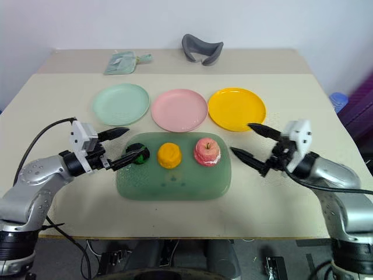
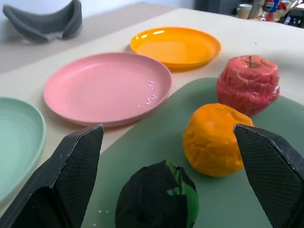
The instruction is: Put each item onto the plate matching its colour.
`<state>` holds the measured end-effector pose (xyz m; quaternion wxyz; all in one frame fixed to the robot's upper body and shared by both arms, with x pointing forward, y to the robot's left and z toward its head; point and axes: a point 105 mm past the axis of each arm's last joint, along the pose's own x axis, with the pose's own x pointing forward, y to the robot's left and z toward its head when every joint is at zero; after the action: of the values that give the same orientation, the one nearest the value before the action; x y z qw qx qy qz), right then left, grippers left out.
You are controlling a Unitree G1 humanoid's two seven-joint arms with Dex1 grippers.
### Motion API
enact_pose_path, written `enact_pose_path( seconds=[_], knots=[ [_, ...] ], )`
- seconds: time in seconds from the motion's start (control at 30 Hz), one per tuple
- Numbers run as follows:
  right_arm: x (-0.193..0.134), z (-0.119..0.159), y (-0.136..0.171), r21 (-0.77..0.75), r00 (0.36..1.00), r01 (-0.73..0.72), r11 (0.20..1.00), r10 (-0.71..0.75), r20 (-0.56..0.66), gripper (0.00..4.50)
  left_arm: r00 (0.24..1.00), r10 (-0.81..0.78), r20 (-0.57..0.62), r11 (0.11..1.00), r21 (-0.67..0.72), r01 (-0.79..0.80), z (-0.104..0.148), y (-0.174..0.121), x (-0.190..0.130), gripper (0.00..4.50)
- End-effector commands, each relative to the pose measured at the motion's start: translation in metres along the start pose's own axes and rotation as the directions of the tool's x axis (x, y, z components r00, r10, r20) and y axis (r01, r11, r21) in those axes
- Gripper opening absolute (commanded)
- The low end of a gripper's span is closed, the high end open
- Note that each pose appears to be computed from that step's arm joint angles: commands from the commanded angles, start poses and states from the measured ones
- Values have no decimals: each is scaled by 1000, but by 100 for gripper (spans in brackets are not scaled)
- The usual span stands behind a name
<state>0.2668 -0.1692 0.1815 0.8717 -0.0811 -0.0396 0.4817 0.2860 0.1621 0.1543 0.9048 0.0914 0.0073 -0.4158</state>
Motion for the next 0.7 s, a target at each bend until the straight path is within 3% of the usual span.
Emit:
enact_pose_path(
  seconds=[0.03,0.23,0.7],
  knots=[
    [18,7,13,-45,988,-152,987,153,18,447,998,54,-15,998,26,-54,-1,6,3,450],
    [32,3,16,-75,966,-258,963,259,-2,447,997,62,-44,998,26,-61,-10,1,6,450],
    [47,0,9,-100,974,-228,968,228,-13,447,983,102,-156,995,-7,-104,-37,1,7,450]
  ],
)
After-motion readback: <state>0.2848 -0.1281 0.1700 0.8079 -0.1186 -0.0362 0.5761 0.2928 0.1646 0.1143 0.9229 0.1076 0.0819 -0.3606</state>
